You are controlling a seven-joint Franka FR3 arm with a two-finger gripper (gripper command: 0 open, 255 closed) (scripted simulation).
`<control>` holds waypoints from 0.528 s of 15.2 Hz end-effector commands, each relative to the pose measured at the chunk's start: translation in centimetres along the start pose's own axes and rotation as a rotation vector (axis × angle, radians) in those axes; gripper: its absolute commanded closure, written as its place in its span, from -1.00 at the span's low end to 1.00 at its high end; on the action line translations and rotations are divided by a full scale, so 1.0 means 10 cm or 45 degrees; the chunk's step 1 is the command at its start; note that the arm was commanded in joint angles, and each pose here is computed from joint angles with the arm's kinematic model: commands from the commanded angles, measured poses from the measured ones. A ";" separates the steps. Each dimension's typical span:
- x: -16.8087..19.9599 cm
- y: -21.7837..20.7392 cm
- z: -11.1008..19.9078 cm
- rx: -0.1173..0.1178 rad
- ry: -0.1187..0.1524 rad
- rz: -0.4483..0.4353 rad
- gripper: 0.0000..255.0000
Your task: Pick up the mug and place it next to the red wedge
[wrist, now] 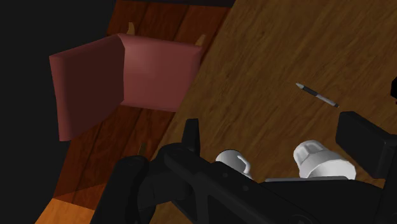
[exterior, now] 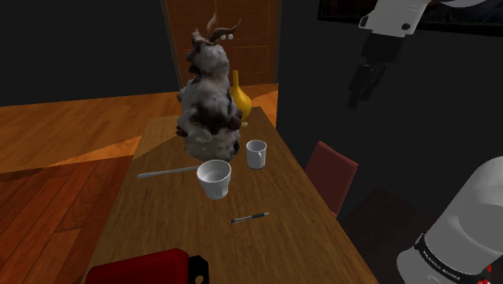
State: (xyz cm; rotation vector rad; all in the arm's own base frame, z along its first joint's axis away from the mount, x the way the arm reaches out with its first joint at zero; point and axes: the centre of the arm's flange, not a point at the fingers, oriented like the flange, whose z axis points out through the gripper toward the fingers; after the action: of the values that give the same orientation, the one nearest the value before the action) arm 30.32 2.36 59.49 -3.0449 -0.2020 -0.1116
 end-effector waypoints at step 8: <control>0.66 0.02 0.64 -0.007 0.005 0.030 -1.00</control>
State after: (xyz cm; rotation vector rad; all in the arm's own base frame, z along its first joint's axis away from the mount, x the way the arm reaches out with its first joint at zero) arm 36.28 3.53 54.32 -3.0503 -0.1715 -0.1121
